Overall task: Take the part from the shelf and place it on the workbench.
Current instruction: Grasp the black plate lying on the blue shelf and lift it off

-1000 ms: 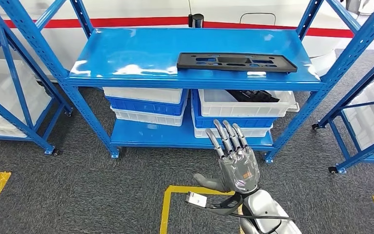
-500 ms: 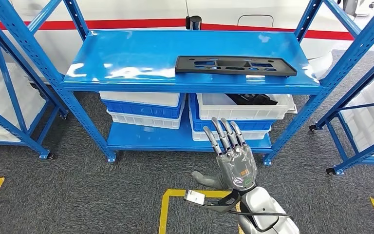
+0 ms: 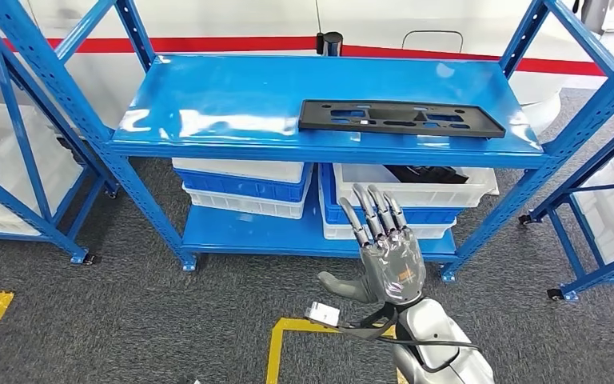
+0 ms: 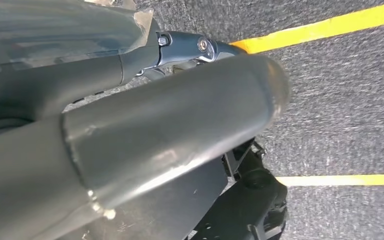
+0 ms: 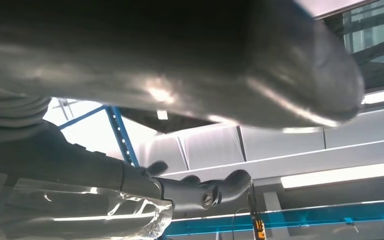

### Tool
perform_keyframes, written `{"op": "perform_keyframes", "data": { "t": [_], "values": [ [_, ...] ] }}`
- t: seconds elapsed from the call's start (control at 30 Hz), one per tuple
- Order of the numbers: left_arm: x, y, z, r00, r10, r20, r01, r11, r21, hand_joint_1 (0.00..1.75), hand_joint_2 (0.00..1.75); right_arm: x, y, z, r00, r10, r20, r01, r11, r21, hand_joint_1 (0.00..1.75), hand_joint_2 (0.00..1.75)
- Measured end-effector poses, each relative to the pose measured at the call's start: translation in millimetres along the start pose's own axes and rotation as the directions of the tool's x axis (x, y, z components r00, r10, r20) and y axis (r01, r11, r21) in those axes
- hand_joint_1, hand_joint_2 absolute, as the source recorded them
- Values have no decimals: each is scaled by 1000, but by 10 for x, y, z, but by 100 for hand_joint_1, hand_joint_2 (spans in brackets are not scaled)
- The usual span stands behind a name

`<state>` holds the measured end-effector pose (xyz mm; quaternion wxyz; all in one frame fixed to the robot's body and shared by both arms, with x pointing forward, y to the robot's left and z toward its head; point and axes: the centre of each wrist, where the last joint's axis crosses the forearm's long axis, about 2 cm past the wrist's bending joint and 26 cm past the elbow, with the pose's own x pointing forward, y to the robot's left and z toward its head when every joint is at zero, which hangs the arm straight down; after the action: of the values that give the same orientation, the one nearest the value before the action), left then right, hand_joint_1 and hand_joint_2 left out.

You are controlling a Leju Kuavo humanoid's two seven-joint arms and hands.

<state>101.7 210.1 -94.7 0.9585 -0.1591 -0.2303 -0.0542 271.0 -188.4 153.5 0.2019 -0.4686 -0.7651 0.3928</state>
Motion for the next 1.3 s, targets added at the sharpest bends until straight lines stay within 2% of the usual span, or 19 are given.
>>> {"op": "perform_keyframes", "data": {
  "t": [0.8, 0.93, 1.3],
  "values": [
    [28, 57, 4, 1000, -4, 10, 4, 1000, 12, 0, 0, -17, 15, -32, 1000, 2, 0, -2, 1000, 1, 0, 0],
    [40, 55, 1, 1000, -5, 10, 5, 1000, 12, 0, 0, -51, 19, -68, 1000, -5, -1, 5, 1000, -2, 0, 175],
    [62, 82, 1, 1000, 3, 13, -3, 1000, 16, 0, 0, -94, 39, -161, 996, -85, -37, 85, 996, -8, 0, 175]
  ]
}}
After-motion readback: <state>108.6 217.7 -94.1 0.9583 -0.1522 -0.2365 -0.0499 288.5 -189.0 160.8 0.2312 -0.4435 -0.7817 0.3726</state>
